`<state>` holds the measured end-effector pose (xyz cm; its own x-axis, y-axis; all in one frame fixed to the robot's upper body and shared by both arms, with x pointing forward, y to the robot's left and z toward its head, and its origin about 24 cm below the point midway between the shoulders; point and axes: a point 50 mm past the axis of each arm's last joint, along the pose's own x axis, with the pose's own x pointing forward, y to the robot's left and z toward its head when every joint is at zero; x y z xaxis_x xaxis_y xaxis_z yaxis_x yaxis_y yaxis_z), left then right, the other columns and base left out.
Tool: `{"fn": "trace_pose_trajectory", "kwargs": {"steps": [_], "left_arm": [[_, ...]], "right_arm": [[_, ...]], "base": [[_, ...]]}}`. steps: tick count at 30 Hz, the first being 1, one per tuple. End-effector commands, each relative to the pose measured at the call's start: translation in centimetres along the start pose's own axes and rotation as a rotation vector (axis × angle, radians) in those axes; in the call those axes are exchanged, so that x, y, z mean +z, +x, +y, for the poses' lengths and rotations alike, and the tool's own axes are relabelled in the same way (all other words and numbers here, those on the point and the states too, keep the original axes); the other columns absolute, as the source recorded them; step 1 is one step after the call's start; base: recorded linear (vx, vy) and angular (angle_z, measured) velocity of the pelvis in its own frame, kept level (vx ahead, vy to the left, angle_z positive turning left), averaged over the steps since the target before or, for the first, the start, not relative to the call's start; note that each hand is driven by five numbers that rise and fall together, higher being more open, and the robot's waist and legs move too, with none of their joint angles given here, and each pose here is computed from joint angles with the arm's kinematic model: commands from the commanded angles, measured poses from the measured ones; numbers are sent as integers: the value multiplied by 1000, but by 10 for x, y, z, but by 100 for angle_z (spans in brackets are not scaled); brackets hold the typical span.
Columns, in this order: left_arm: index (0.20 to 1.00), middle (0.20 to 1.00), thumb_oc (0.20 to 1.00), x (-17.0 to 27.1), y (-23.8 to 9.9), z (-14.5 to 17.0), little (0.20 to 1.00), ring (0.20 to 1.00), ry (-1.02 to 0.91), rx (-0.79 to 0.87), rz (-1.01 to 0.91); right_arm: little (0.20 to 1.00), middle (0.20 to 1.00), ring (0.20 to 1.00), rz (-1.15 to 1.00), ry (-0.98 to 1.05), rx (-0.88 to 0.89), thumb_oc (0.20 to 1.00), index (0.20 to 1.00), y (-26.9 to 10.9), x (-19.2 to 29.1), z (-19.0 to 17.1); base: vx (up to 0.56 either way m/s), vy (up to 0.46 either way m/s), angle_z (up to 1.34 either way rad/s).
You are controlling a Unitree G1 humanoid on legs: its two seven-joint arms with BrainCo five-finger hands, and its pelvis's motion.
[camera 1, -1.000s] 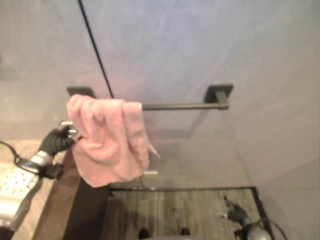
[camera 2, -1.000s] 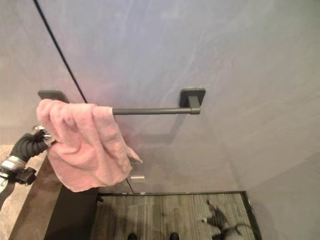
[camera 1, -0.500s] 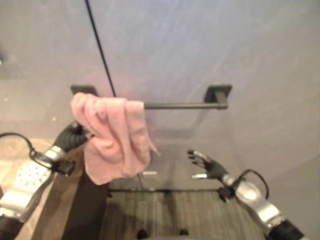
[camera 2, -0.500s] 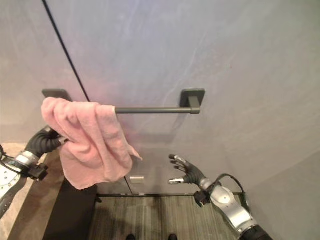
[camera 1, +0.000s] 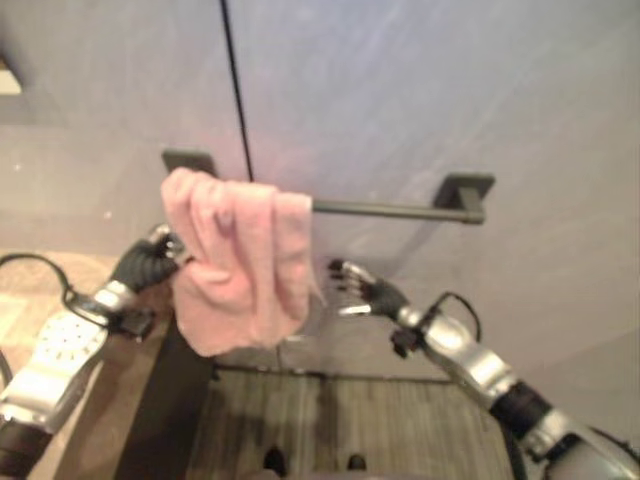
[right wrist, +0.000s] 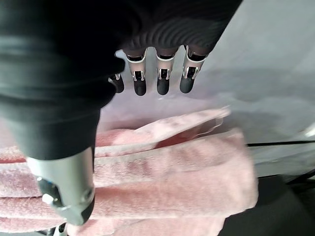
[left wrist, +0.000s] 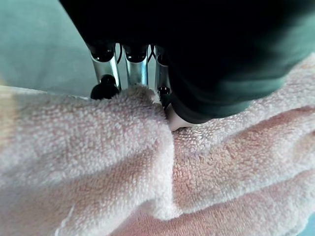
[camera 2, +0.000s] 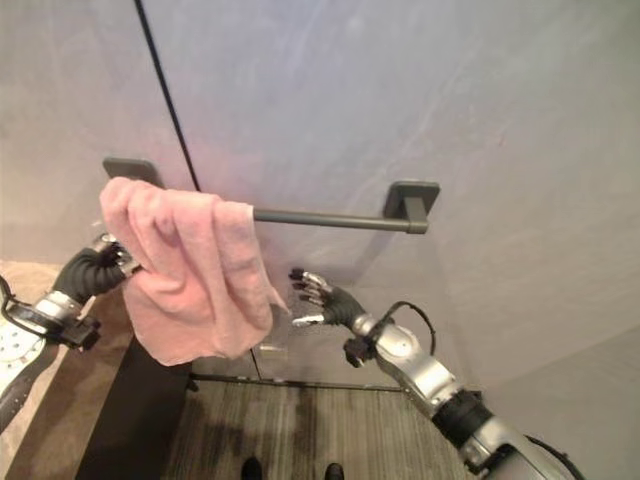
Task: Put brush and paste in cup on sink, flatten towel.
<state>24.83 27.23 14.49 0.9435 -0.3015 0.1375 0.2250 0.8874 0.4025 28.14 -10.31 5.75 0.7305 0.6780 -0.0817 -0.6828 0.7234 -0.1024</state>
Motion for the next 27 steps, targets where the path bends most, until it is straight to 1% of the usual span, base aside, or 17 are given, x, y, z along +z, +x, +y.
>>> {"fn": "trace_pose_trajectory", "kwargs": {"steps": [1,6,7,10,11,13,14,18,21,27], "left_arm": [[200,200,200,24,10,10,200,200,57,18,-96],[200,200,200,27,11,12,200,200,72,34,-108],[200,200,200,25,10,13,200,200,82,41,-102],[200,200,200,23,8,13,200,200,94,44,-92],[200,200,200,21,6,13,200,200,98,49,-86],[200,200,200,21,6,12,200,200,97,49,-86],[200,200,200,16,3,13,200,200,99,55,-67],[200,200,200,12,0,14,200,200,100,68,-52],[200,200,200,9,0,13,200,200,92,71,-49],[200,200,200,9,1,12,200,200,88,69,-53]], "right_arm": [[1000,1000,1000,-97,25,26,1000,1000,13,18,9],[1000,1000,1000,-124,1,69,1000,1000,13,27,15],[1000,1000,1000,-135,-48,74,1000,1000,4,32,12],[1000,1000,1000,-122,-86,54,1000,1000,-6,30,6],[1000,1000,1000,-112,-107,31,1000,1000,-17,27,0],[1000,1000,1000,-112,-107,31,1000,1000,-17,27,0],[1000,1000,1000,-86,-99,16,1000,1000,-35,20,-4],[1000,1000,1000,-78,-93,24,1000,1000,-42,18,-1],[1000,1000,1000,-84,-78,60,1000,1000,-44,18,5],[1000,1000,1000,-87,-30,152,1000,1000,-34,19,19]], "base": [[0,0,0],[5,-7,4],[17,-3,5],[17,6,3],[0,0,0],[0,0,0],[0,0,0],[5,7,0],[-5,17,-9],[-21,19,-11]]}}
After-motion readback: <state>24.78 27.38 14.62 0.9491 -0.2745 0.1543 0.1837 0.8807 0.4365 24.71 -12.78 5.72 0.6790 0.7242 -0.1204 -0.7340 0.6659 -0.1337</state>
